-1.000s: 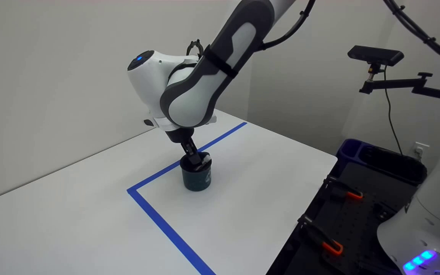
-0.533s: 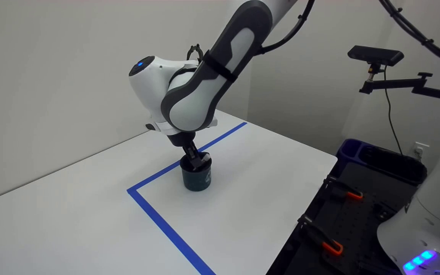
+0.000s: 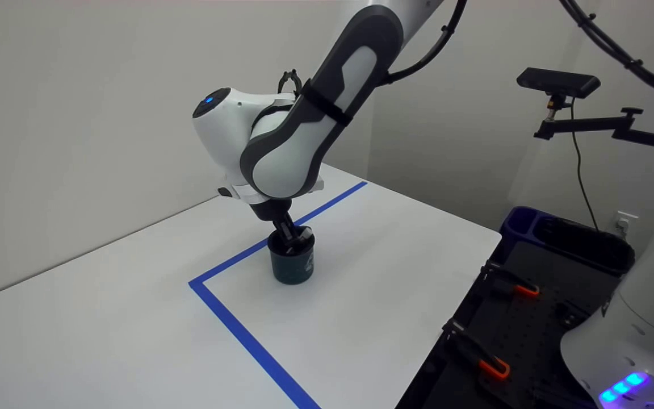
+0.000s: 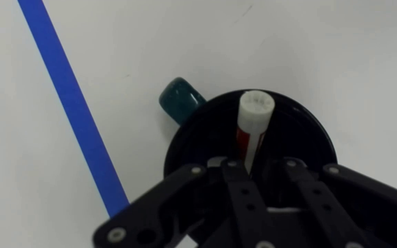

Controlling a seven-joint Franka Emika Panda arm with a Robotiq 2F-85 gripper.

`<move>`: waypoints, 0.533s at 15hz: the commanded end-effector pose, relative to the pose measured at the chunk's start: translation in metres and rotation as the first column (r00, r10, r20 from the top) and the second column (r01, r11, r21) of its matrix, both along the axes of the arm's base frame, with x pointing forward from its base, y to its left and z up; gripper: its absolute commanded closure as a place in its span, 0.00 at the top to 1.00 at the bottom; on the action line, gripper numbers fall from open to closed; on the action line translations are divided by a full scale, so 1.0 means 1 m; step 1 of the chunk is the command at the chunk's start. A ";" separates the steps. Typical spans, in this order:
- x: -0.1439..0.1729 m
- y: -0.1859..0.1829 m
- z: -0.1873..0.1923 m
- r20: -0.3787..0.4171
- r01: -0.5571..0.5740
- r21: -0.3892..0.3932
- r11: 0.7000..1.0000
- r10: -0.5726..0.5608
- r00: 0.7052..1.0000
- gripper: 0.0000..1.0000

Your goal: Remove the marker from the mug

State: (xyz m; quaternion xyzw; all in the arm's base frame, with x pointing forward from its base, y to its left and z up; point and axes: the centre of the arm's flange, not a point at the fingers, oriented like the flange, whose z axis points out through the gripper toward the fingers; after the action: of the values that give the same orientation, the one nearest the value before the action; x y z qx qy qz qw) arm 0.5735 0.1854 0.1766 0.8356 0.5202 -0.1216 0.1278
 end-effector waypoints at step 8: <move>-0.009 0.010 0.052 0.029 -0.033 -0.023 0.999 0.034 0.999 0.05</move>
State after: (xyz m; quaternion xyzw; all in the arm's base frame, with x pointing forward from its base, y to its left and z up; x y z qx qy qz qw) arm 0.5748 0.1916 0.1966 0.8345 0.5223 -0.1123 0.1352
